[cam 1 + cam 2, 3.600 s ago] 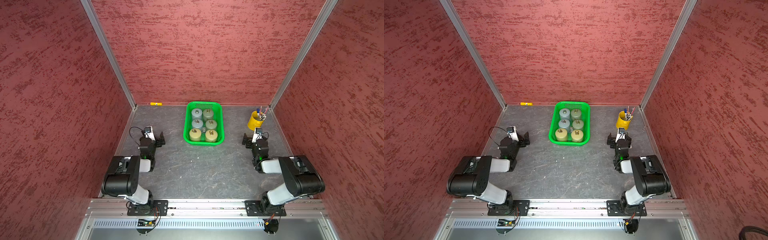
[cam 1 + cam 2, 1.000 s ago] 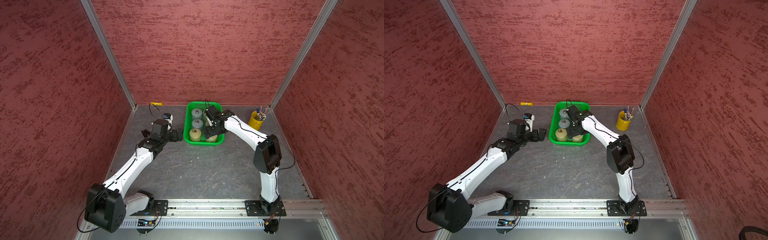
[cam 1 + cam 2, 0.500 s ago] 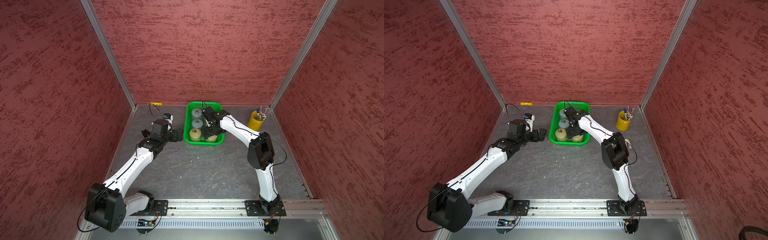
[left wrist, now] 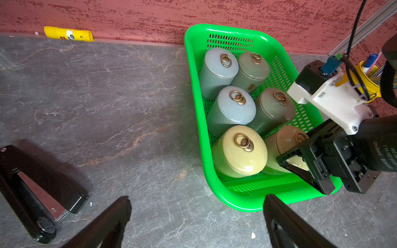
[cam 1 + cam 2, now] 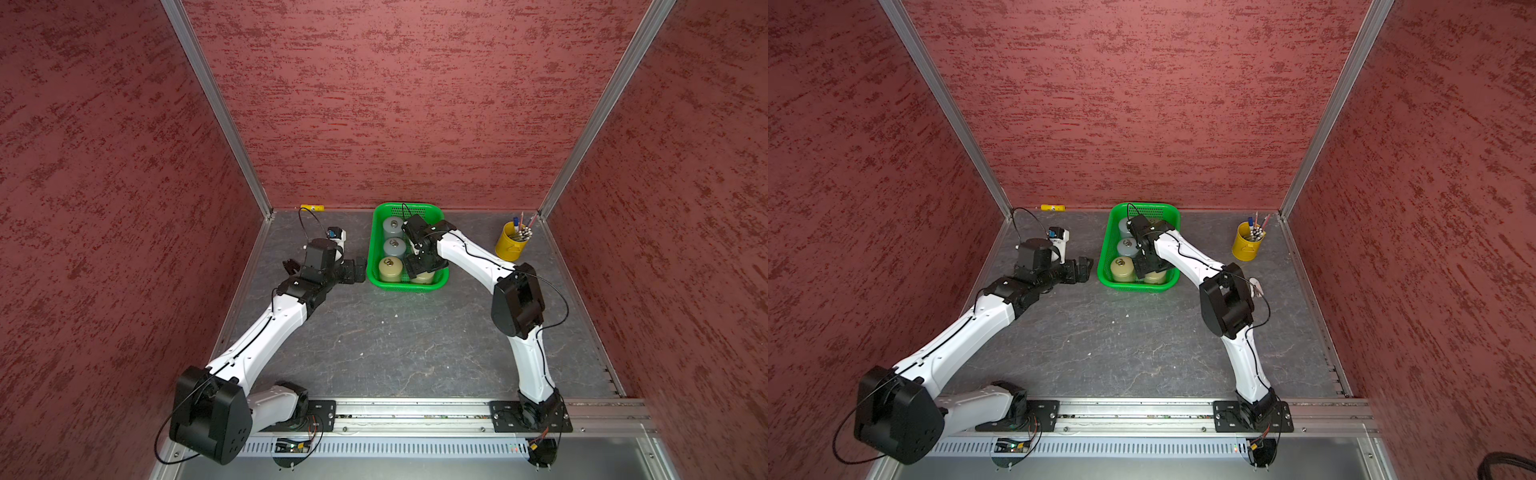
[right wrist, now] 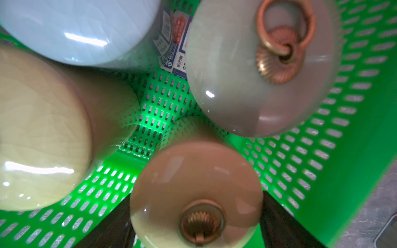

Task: Take the tea canister out of the basket
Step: Pick up the tea canister from the basket.

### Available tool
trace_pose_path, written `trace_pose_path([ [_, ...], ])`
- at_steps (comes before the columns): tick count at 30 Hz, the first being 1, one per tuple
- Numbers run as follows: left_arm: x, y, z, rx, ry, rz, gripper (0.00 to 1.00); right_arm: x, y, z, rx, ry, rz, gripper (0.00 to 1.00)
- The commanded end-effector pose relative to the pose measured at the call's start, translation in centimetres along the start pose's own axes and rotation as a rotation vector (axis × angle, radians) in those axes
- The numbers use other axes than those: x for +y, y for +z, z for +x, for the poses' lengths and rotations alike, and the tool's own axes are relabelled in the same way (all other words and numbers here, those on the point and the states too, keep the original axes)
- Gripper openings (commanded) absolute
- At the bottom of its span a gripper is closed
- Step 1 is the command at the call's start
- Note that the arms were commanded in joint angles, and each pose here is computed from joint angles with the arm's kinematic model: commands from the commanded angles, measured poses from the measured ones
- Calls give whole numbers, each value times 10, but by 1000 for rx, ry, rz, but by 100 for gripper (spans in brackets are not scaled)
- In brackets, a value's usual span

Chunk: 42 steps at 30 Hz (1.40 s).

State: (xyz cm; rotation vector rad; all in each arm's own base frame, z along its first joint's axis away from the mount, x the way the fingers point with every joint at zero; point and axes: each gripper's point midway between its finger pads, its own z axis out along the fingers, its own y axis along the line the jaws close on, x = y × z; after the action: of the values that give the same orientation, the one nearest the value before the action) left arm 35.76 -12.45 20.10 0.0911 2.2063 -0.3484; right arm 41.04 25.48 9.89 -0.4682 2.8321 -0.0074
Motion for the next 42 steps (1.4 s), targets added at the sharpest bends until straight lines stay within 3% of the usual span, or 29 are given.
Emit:
trace_pose_path([
  [1,-2,-2,0,-3,-4,4,100,-7,8,1,19,2,9,81],
  [4,-2,-2,0,-2,-6,3,100,-5,10,1,22,-5,-4,81],
  [6,-2,-2,0,-4,-8,4,100,-3,12,2,27,-7,-15,89],
  [10,-2,-2,0,-2,-7,4,100,-2,13,1,22,-3,-17,94],
  [16,-1,-3,0,-3,-6,0,100,0,18,1,26,-2,-29,95],
  [21,-1,-3,2,3,-7,0,100,3,21,2,36,-1,-39,81],
  [26,-1,-5,0,-2,-10,-3,100,3,10,-3,7,-2,-46,58],
  [30,-3,-7,-3,-10,-21,5,100,4,-3,-8,-22,-1,-62,48],
  [38,-10,-14,-13,-31,-21,31,100,-4,-53,-20,-127,1,-58,28],
  [42,-17,-16,-19,-44,-10,52,100,-10,-91,-24,-202,4,-60,25],
])
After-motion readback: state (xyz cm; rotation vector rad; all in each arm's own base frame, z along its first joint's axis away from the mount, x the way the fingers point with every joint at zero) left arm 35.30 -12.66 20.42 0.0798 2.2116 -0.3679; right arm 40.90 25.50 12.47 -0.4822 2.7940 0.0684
